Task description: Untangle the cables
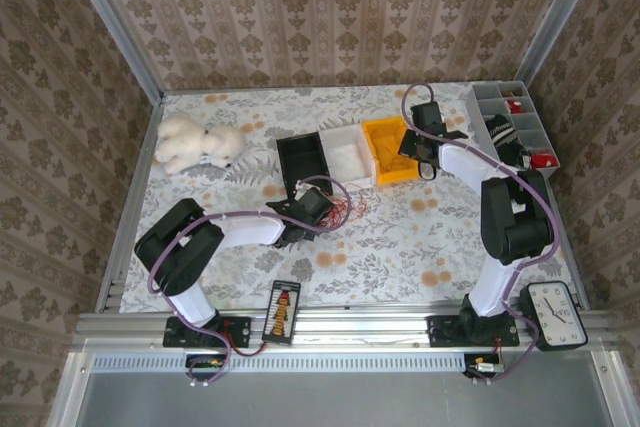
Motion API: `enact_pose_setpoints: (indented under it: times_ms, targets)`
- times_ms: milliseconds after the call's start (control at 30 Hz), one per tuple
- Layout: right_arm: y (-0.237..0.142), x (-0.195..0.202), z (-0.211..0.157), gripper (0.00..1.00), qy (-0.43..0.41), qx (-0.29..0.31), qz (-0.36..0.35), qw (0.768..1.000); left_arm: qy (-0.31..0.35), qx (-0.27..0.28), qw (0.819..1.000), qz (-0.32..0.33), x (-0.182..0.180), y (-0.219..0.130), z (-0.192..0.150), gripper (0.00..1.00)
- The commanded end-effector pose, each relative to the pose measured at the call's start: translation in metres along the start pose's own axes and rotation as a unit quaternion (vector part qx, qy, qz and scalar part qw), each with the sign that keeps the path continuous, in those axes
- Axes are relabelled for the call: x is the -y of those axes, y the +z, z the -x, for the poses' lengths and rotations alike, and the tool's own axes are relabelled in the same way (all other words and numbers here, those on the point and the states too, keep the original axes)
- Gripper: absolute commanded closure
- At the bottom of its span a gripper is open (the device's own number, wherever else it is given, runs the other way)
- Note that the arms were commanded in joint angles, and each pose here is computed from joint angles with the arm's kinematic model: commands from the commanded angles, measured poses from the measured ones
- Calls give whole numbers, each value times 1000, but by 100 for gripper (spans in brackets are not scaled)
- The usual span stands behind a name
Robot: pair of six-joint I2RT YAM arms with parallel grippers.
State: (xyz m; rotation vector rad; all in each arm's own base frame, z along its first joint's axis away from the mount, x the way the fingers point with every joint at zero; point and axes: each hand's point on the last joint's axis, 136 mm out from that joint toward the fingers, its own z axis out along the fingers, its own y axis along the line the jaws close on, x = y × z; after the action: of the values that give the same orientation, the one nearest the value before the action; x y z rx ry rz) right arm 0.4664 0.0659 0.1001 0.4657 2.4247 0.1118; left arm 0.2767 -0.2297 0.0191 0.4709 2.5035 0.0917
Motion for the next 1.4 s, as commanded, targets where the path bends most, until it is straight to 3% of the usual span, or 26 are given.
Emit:
enact_pose_setpoints:
  times_ms: [0, 333, 367, 467, 533, 633, 800, 900, 1067, 1167, 1367]
  targets:
    - [-7, 1, 9, 95, -42, 14, -38, 998, 4, -34, 999, 7, -10, 8, -21, 100]
    - [13, -42, -11, 90, -82, -33, 37, 995, 4, -33, 999, 7, -10, 6, -20, 100]
    - [13, -46, -12, 86, -82, -34, 48, 995, 4, -32, 999, 8, -10, 6, -19, 100]
    - [4, -52, -4, 57, -77, -15, 65, 995, 4, -31, 999, 8, -11, 5, -19, 100]
    - [-7, -52, 5, 49, -72, 10, 70, 995, 3, -30, 1000, 8, -10, 5, -18, 100]
    - [-26, -47, 16, 44, -67, 46, 67, 994, 2, -29, 1000, 10, -11, 5, -18, 100]
    - [-47, -39, 14, 44, -71, 70, 72, 992, 3, -29, 1000, 9, -10, 5, -18, 100]
    - [-58, -52, -12, 44, -91, 49, 131, 986, 5, -27, 1000, 9, -9, 5, -17, 100]
    - [-64, -87, -99, 45, -150, -56, 232, 959, 5, -30, 1000, 8, -8, 7, -18, 100]
    - [-55, -90, -135, 45, -170, -91, 218, 957, 7, -33, 999, 6, -6, 9, -19, 100]
    - [-32, -97, -162, 45, -153, -144, 208, 955, 15, -32, 999, 5, -4, 8, -19, 100]
